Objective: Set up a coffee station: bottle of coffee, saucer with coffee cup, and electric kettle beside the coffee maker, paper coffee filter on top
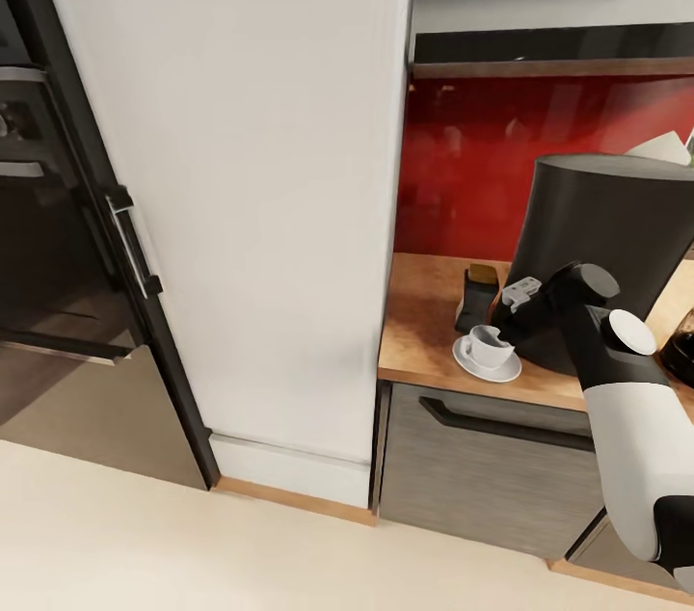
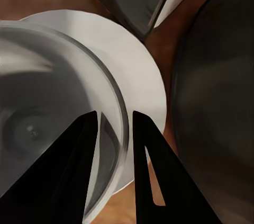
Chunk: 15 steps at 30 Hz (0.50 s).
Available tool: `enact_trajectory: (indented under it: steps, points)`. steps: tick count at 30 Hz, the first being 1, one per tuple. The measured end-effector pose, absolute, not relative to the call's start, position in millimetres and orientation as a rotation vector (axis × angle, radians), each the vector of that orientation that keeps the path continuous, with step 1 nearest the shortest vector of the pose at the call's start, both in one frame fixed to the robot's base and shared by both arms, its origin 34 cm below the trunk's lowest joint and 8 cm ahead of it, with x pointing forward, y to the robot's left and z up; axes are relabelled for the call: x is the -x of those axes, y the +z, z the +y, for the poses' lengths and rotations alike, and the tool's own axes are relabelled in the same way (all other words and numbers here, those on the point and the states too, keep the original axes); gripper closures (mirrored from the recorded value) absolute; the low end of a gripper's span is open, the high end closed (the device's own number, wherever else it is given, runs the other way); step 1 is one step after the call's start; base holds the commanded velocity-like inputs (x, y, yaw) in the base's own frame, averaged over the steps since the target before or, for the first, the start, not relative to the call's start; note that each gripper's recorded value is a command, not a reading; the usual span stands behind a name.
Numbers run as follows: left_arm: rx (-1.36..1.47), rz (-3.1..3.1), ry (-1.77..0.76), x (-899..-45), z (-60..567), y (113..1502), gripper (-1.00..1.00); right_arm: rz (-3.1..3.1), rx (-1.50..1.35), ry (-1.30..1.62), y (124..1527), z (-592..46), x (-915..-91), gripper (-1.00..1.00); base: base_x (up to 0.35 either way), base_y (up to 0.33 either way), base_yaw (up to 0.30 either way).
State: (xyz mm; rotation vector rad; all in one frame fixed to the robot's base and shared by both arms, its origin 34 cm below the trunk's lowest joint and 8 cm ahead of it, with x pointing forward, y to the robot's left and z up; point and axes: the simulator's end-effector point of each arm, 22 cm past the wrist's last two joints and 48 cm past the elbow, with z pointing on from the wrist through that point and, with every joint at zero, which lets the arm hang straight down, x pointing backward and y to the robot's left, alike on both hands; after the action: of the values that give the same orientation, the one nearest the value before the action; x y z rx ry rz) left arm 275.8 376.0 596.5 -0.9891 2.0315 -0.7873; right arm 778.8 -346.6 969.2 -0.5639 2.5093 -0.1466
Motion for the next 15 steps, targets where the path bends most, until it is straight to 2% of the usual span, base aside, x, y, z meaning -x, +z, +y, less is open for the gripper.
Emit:
enact_trajectory:
  steps: [15]
  points:
    - [0.994, 2.039, -0.783, -273.8, 376.2, 595.2, -1.00, 2.518, 0.566, -0.144, 963.7, -346.6, -779.9, 1.00, 0.000, 0.000, 0.000]
